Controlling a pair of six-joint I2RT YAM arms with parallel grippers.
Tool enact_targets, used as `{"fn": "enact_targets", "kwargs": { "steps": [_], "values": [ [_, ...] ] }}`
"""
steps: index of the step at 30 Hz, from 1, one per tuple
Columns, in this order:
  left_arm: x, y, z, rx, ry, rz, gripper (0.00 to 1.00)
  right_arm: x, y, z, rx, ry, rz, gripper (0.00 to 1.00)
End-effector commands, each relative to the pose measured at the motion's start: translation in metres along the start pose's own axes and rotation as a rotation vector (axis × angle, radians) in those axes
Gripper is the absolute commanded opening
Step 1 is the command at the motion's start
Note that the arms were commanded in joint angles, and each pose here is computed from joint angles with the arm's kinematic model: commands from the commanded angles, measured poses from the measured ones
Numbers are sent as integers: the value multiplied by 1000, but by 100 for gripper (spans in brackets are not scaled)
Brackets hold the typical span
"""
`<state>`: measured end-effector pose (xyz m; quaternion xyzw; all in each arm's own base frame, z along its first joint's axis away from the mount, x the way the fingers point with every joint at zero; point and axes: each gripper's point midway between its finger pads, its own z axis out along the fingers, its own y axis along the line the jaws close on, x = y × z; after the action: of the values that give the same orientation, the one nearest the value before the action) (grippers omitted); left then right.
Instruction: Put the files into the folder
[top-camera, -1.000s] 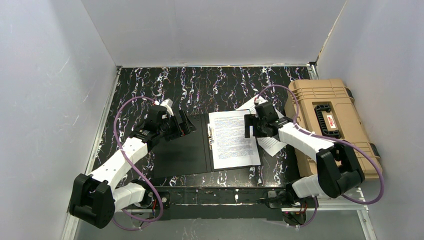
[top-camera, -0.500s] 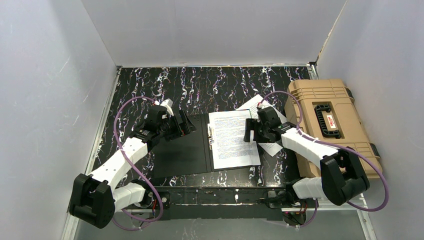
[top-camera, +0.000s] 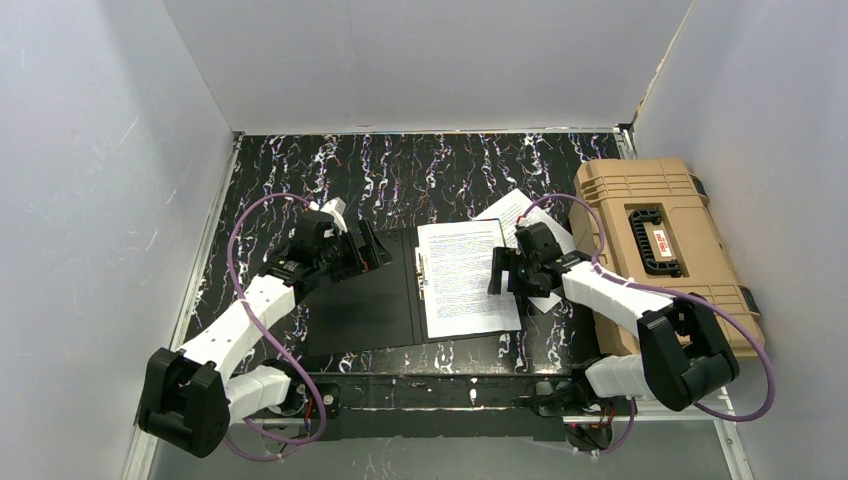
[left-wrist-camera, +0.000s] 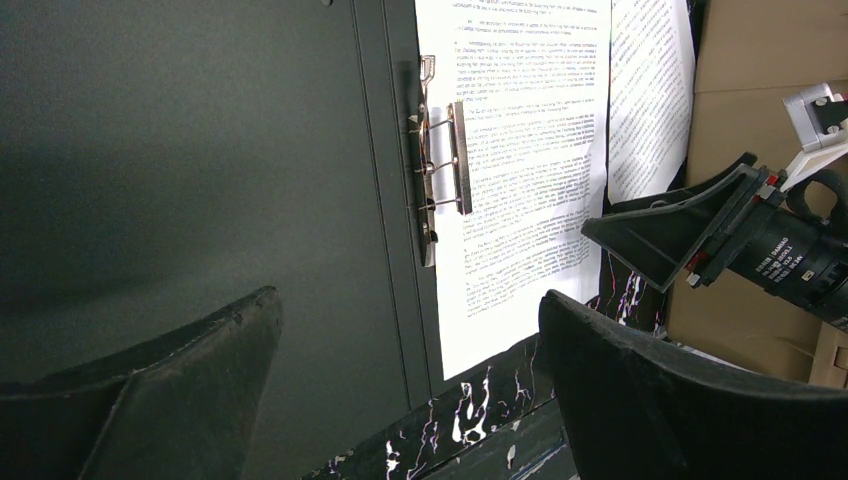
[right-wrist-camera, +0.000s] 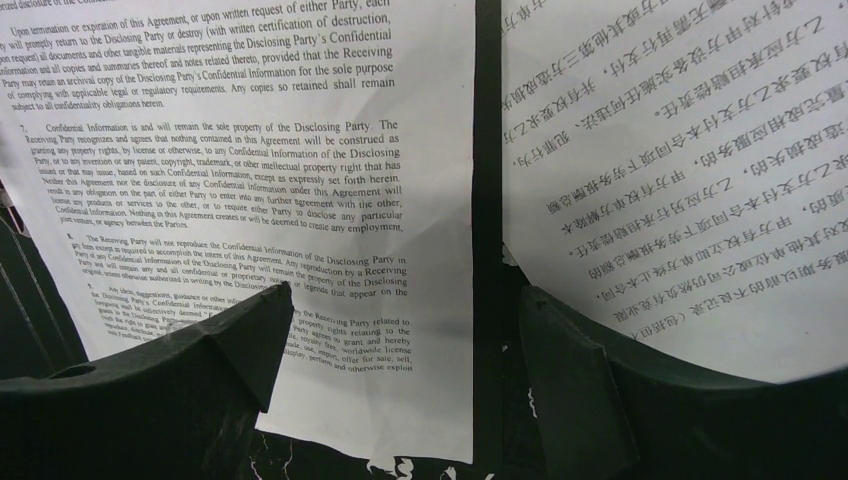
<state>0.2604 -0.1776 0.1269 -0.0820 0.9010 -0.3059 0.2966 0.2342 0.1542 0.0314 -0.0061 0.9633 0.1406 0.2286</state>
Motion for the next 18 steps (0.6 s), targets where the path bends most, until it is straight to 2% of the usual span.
{"fn": "enact_targets", "kwargs": {
  "steps": [1,7,18],
  "values": [
    [3,-3,-4,21,-1,8,98,1,3,0,-21,-5,22,92],
    [3,-3,-3,19,2,8,98,5,2,2,-23,3,27,92],
    [2,-2,-2,15,1,7,98,19,23,12,-153,68,52,90]
  ]
}}
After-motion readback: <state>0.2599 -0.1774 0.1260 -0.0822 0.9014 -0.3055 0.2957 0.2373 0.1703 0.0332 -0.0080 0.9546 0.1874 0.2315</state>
